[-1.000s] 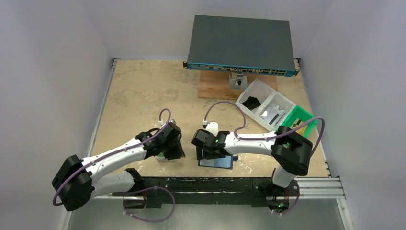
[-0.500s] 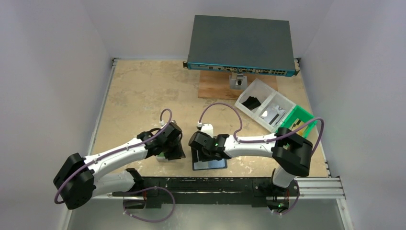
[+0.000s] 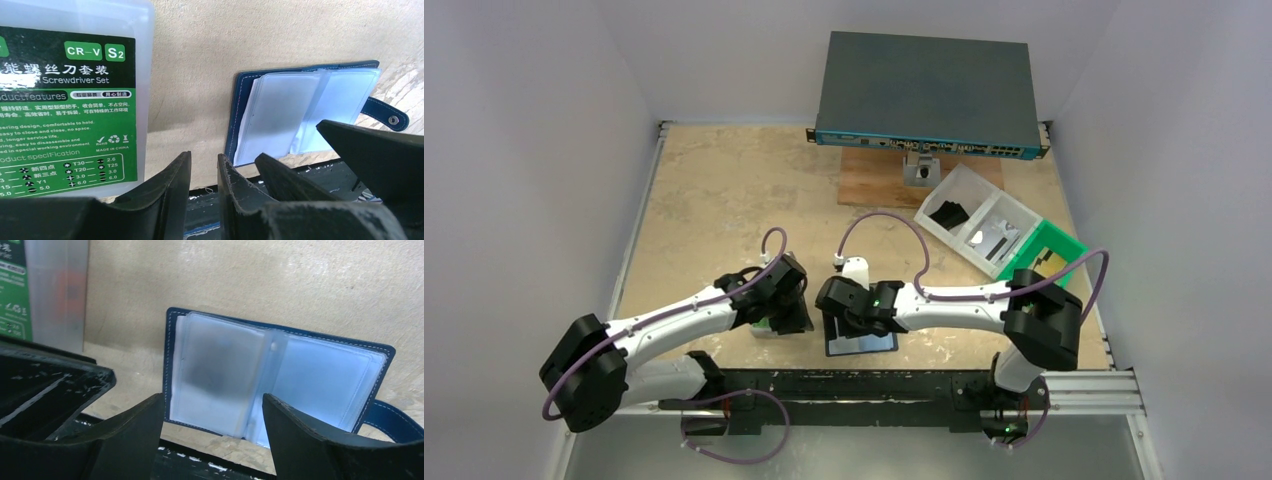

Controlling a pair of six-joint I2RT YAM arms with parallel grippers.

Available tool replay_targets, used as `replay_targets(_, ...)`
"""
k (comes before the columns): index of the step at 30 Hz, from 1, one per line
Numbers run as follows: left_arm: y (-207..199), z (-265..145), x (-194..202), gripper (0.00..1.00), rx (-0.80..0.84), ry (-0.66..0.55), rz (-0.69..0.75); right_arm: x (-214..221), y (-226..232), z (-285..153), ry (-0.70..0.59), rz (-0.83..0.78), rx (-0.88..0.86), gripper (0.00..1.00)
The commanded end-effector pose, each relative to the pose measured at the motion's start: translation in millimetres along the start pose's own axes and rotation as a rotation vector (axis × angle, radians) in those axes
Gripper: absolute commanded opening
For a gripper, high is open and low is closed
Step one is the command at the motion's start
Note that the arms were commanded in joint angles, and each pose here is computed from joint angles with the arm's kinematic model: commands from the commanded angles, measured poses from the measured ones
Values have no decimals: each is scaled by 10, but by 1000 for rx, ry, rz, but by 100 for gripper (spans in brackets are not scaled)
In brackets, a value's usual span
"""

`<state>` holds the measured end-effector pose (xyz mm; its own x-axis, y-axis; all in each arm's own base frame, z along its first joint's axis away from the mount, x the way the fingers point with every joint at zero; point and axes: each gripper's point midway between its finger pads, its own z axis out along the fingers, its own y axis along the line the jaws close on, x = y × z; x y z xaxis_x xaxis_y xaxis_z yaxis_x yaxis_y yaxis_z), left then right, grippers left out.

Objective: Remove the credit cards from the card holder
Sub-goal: Remove the credit card from the card holder.

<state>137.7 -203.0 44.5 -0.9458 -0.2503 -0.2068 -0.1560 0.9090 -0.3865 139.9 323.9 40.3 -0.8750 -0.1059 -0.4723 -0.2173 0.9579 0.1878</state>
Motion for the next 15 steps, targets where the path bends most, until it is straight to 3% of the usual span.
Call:
replay_targets(1,-94,-11,-54,25,32,-10,17,-34,55,-14,-18,-5,26,70)
replay_targets(15,-69,12,-23,25,29,1,22,221,-37,246,47,-5,69,63)
